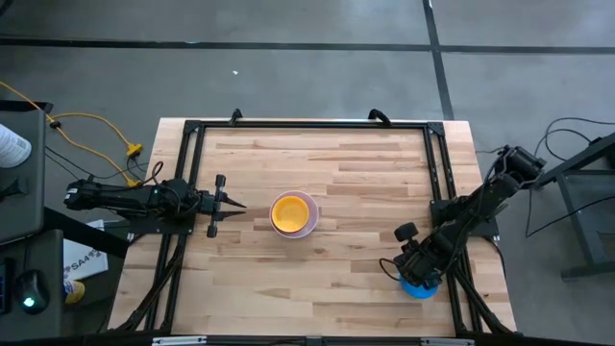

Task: Nest bowls inside each other
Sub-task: Stack the blue bowl on the yellow bowl

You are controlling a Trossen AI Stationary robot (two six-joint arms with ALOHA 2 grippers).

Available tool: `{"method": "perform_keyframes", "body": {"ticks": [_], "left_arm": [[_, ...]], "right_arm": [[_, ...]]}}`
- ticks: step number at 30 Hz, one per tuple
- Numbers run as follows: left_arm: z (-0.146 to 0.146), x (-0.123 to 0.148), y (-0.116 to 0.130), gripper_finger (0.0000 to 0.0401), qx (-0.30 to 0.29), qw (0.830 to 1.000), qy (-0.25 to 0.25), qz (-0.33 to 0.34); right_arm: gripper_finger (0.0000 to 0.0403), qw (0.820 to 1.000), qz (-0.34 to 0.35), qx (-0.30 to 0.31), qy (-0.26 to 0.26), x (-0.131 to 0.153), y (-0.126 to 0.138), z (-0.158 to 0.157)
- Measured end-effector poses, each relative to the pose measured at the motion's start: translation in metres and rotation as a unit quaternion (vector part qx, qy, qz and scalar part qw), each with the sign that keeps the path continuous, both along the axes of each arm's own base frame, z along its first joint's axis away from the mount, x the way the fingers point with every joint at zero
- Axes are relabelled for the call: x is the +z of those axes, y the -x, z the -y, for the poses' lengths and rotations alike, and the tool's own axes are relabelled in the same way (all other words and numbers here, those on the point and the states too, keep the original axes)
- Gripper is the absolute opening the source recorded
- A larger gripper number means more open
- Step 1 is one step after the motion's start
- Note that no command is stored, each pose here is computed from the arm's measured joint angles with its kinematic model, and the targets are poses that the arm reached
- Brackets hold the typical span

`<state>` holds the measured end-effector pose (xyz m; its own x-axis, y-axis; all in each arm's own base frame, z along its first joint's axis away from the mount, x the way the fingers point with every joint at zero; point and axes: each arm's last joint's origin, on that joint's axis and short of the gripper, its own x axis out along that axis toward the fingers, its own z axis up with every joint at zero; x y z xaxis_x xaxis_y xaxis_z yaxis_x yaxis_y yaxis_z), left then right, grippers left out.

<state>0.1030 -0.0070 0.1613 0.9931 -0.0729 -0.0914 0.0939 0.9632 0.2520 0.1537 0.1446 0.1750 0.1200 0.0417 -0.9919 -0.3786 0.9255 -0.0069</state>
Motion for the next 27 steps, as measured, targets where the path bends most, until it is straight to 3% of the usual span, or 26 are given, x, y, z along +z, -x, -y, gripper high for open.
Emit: {"method": "perform_keyframes", "body": {"ticks": [27], "left_arm": [[0.0000, 0.0000, 0.0000, 0.0065, 0.000, 1.000, 0.000, 0.000]], "right_arm": [[0.0091, 1.000, -0.010, 0.001, -0.014, -0.0038, -0.0024, -0.0038]]}}
